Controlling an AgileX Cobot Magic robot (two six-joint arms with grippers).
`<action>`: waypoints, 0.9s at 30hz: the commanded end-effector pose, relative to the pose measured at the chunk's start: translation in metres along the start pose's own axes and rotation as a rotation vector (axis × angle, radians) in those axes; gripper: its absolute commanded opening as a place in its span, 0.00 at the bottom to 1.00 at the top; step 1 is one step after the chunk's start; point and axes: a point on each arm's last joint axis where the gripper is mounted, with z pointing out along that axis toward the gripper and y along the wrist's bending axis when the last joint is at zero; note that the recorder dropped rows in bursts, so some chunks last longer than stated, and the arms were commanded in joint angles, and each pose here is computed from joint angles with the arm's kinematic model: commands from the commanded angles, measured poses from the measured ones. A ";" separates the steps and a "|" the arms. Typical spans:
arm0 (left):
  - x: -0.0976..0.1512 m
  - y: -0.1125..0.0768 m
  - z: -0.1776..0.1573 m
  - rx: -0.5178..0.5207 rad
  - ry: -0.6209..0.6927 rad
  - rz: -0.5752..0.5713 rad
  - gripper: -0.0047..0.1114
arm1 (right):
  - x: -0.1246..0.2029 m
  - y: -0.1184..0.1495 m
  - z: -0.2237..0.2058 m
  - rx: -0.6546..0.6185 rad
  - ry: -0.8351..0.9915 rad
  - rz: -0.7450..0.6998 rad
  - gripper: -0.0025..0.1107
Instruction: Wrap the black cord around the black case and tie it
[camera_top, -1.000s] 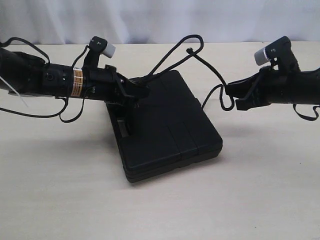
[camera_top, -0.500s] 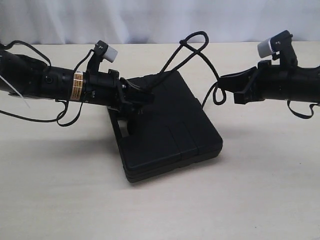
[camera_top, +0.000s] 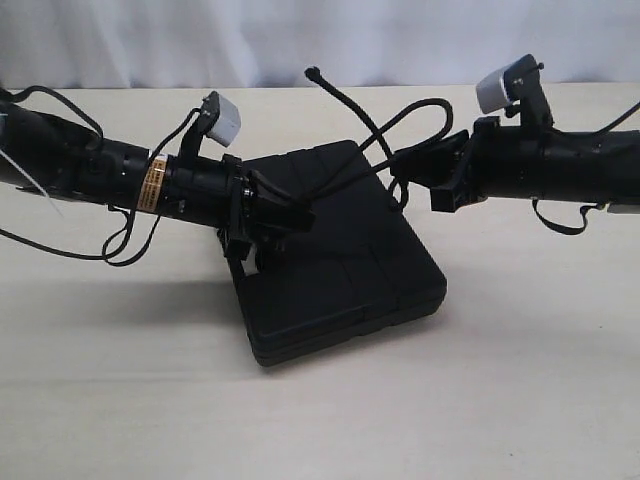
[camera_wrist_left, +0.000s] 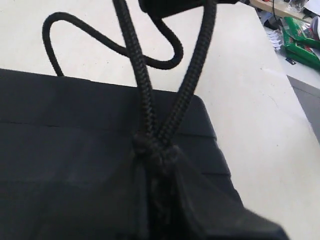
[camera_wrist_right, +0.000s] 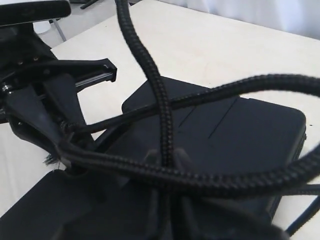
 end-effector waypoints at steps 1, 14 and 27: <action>-0.002 0.010 -0.001 -0.106 0.006 -0.017 0.38 | -0.003 0.000 0.000 0.006 -0.006 -0.039 0.06; -0.029 0.002 -0.009 -0.084 -0.174 -0.005 0.66 | -0.003 0.000 0.000 0.006 -0.006 -0.039 0.06; -0.088 -0.004 0.006 -0.245 -0.392 0.051 0.65 | -0.005 0.000 0.000 0.007 -0.010 -0.044 0.06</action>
